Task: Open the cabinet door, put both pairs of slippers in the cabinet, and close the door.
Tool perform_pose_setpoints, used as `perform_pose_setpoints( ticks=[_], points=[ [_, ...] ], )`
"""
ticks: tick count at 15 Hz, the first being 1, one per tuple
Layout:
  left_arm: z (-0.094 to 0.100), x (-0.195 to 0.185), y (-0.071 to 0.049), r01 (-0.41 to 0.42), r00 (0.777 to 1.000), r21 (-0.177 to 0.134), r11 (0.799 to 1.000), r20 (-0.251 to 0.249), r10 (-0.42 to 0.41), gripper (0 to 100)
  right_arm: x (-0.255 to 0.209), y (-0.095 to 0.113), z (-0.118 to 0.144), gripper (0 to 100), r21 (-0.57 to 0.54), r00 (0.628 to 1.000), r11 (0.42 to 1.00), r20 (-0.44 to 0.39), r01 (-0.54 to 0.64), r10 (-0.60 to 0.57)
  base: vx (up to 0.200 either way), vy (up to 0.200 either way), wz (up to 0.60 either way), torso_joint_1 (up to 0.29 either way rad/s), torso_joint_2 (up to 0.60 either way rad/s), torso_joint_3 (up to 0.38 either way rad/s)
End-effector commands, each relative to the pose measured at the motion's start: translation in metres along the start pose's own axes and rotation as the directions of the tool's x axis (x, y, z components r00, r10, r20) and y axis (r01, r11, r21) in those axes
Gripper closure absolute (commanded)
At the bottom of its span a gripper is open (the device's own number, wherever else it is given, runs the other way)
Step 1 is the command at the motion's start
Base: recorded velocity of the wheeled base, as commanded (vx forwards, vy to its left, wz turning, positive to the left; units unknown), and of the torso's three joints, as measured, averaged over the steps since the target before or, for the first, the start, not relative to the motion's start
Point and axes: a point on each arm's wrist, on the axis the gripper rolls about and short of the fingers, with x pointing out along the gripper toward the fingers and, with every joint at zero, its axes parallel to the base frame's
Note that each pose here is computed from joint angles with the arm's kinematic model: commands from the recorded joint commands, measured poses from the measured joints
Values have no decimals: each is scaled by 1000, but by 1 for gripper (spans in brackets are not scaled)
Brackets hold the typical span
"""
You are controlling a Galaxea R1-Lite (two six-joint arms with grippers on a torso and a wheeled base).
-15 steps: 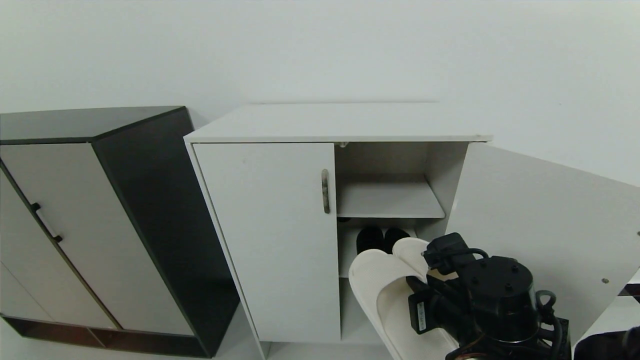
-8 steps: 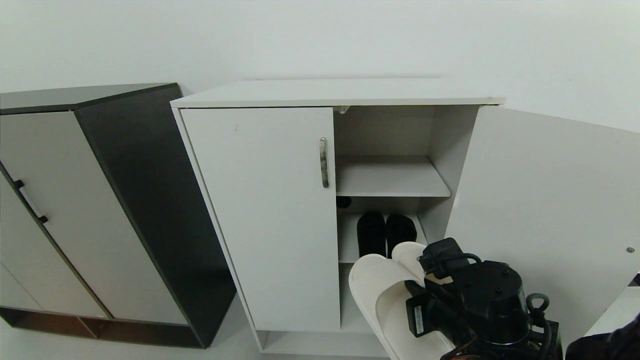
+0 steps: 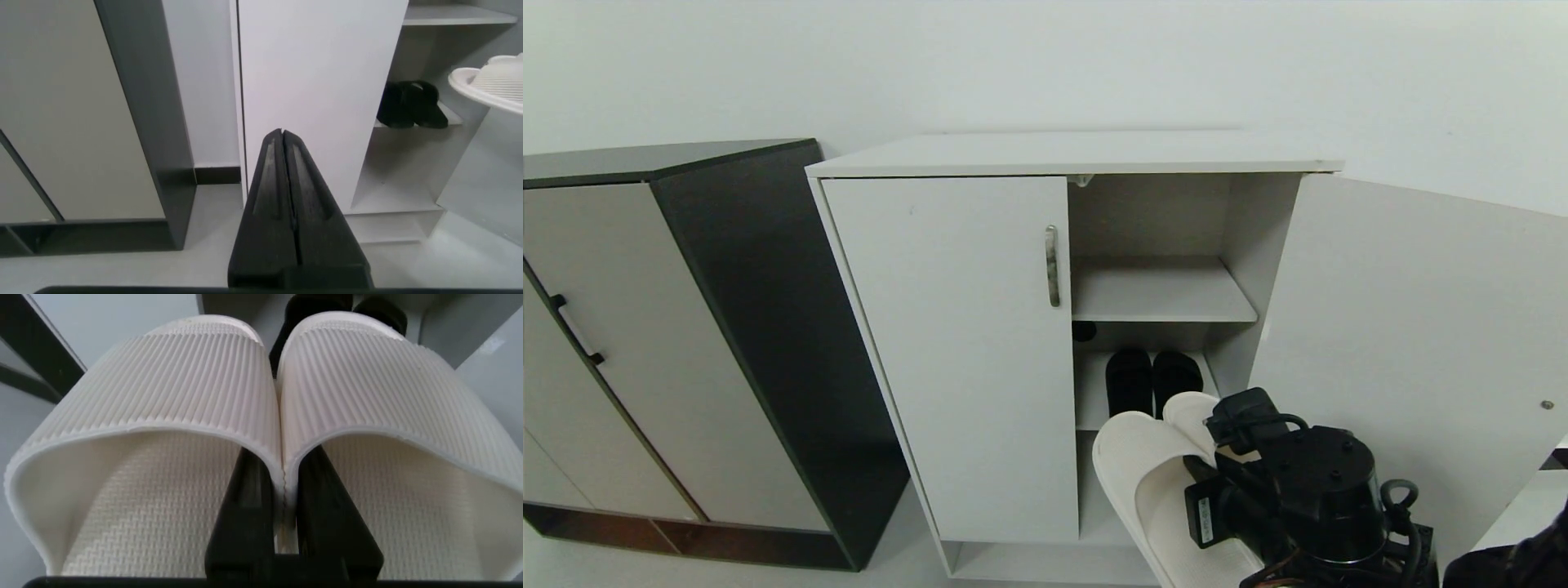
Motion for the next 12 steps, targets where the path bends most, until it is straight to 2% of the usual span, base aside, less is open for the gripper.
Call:
perform_pose_setpoints(
  ticks=[1, 6, 9, 12],
  points=[
    [0, 0, 0, -1, 1000, 0, 1000, 1, 1, 100, 1, 0, -3, 100, -8, 1000, 1000, -11, -2, 2, 0, 0, 0, -12, 124, 95],
    [0, 0, 0, 1, 1000, 0, 1000, 1, -1, 100, 1, 2, -4, 100, -12, 1000, 1000, -12, -11, 11, 0, 0, 0, 1, 43, 23],
    [0, 0, 0, -1, 1000, 0, 1000, 1, 1, 100, 1, 8, -5, 100, -52, 1000, 999, -13, -15, 14, 0, 0, 0, 0, 0, 0],
    [0, 0, 0, -1, 1000, 0, 1000, 1, 1, 100, 14, 18, 13, 100, -20, 994, 995, 38, 103, -102, 0, 0, 0, 0, 0, 0]
  ],
)
